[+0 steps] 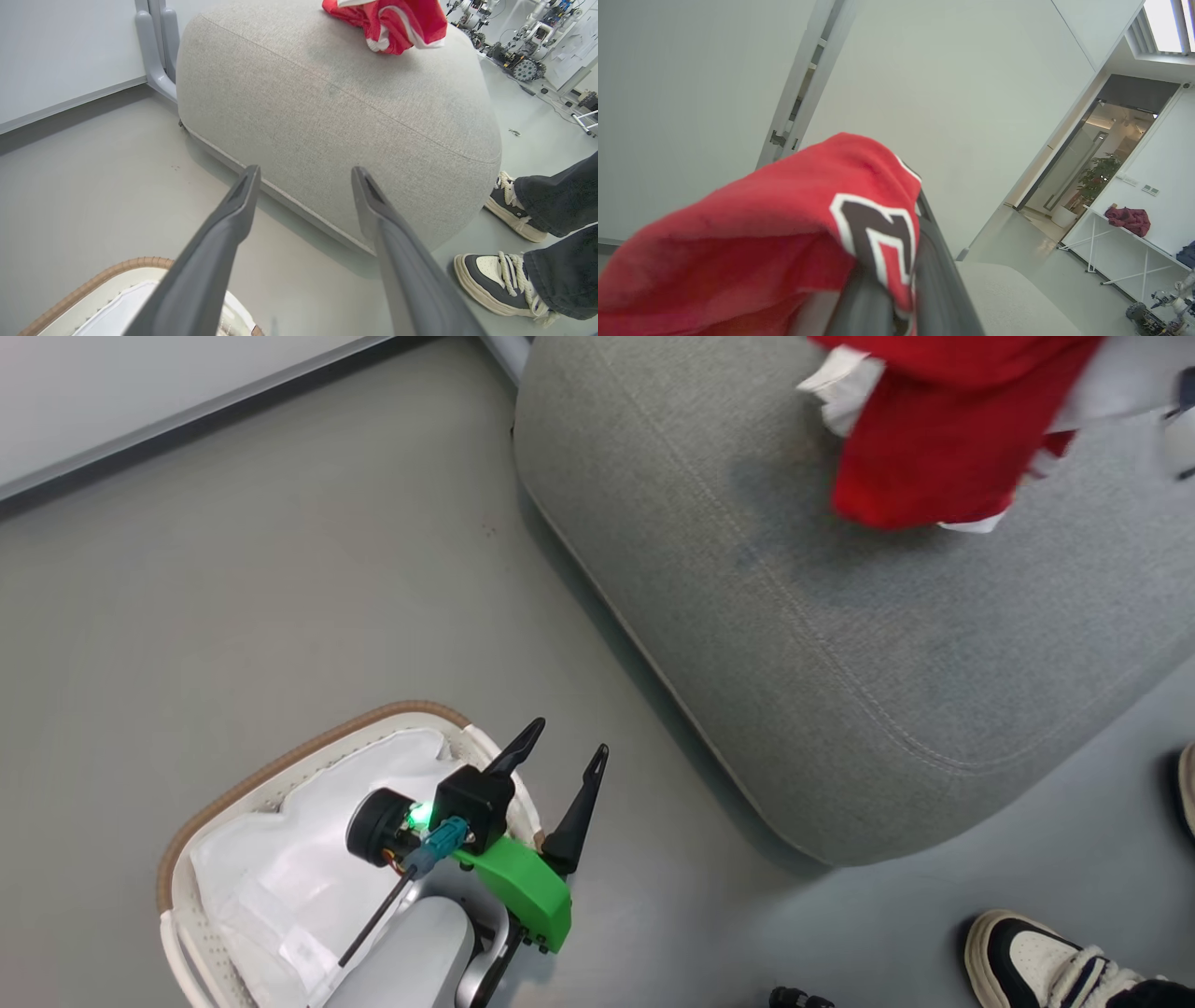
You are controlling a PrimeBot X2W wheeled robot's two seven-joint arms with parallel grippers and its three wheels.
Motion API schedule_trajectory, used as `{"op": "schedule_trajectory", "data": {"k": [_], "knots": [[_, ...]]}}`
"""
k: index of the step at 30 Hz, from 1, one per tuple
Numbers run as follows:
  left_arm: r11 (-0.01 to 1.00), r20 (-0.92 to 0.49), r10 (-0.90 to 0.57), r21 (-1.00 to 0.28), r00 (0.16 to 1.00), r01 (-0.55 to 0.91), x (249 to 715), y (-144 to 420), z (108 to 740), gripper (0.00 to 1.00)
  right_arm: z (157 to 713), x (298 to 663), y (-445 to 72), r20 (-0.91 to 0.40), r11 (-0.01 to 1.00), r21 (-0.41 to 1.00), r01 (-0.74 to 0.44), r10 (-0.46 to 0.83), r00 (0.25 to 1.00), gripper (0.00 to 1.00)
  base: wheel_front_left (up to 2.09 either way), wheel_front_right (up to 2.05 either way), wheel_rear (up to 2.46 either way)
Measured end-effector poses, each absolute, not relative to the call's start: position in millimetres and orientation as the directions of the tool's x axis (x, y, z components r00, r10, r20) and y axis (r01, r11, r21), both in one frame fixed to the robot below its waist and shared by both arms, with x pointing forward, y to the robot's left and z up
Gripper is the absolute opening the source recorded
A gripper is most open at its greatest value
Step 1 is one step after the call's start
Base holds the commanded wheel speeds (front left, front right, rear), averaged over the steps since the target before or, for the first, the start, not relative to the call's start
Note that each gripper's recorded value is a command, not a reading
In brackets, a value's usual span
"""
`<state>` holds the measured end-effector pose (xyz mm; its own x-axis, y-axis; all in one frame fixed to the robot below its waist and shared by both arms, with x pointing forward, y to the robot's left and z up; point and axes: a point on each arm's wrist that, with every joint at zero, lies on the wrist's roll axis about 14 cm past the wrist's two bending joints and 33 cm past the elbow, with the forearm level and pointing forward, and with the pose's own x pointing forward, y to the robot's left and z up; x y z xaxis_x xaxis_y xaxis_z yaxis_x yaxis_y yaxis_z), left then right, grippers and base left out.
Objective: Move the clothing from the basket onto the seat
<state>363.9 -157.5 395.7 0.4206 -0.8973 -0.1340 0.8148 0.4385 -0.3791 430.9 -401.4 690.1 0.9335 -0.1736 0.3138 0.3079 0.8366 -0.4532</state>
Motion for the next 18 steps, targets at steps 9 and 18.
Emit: {"op": "schedule_trajectory", "data": {"k": [9, 18], "knots": [[0.501, -0.185, -0.865, -0.38, 0.467, 0.777, 383.6, -133.0, 369.6, 1.0, 683.6, 440.4, -484.5, 0.291, 0.751, -0.422, 0.508, -0.419, 0.86, 0.0, 0.0, 0.0, 0.0], [0.571, -0.227, -0.82, -0.382, 0.525, 0.727, 410.2, -107.0, 339.9, 1.0, 615.8, 484.9, -490.1, 0.186, 0.75, -0.404, 0.523, -0.493, 0.85, 0.0, 0.0, 0.0, 0.0]]}}
